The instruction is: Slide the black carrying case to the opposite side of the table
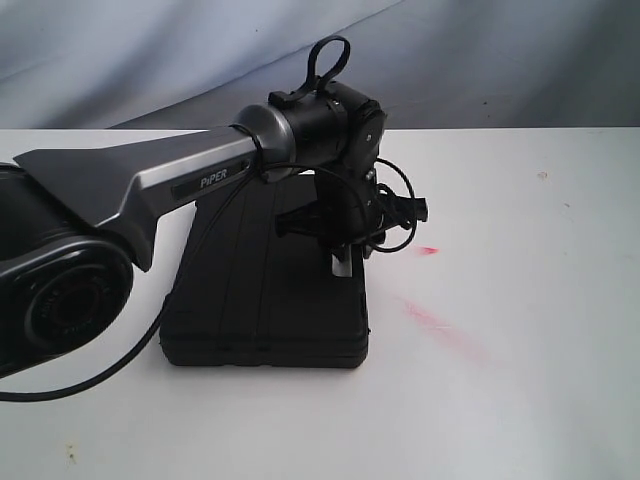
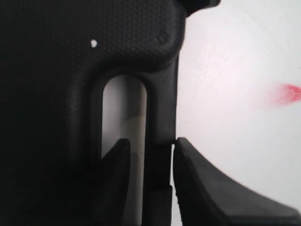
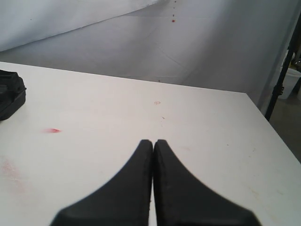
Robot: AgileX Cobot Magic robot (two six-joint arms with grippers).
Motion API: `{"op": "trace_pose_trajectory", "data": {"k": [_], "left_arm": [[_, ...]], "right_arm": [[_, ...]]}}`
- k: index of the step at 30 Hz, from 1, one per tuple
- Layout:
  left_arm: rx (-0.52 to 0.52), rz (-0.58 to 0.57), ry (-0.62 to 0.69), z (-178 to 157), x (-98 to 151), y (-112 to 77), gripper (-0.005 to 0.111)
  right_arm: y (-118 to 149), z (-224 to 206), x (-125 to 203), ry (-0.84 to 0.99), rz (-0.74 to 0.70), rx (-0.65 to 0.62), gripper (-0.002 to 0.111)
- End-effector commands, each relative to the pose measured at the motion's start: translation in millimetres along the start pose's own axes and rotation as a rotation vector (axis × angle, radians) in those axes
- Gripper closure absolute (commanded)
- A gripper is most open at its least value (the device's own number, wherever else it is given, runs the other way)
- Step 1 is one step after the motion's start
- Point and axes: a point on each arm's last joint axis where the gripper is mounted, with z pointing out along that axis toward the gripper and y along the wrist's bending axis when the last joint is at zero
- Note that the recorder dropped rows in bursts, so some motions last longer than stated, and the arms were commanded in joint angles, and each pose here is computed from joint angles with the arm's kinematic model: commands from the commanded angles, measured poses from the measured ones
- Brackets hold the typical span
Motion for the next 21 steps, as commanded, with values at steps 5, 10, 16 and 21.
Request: {"op": "trace_pose_trajectory", "data": {"k": [5, 10, 16, 21], "left_arm": [[0.002, 0.022, -0.041, -7, -5, -2.0, 0.076], [0.017, 0.030, -0.058, -18, -10, -6.0, 0.076], [-0.012, 0.076, -0.064, -39, -16, -7.1, 0.076], [-0.072, 0.275, -0.148, -62, -26, -6.3, 0.077]], "right_arm": [[0, 0, 1, -0.001, 0.001, 0.008, 0.108], [0, 0, 1, -0.001, 0.001, 0.008, 0.108], [0, 0, 1, -0.001, 0.001, 0.008, 0.108], [0, 0, 1, -0.001, 0.001, 0.008, 0.108]]}}
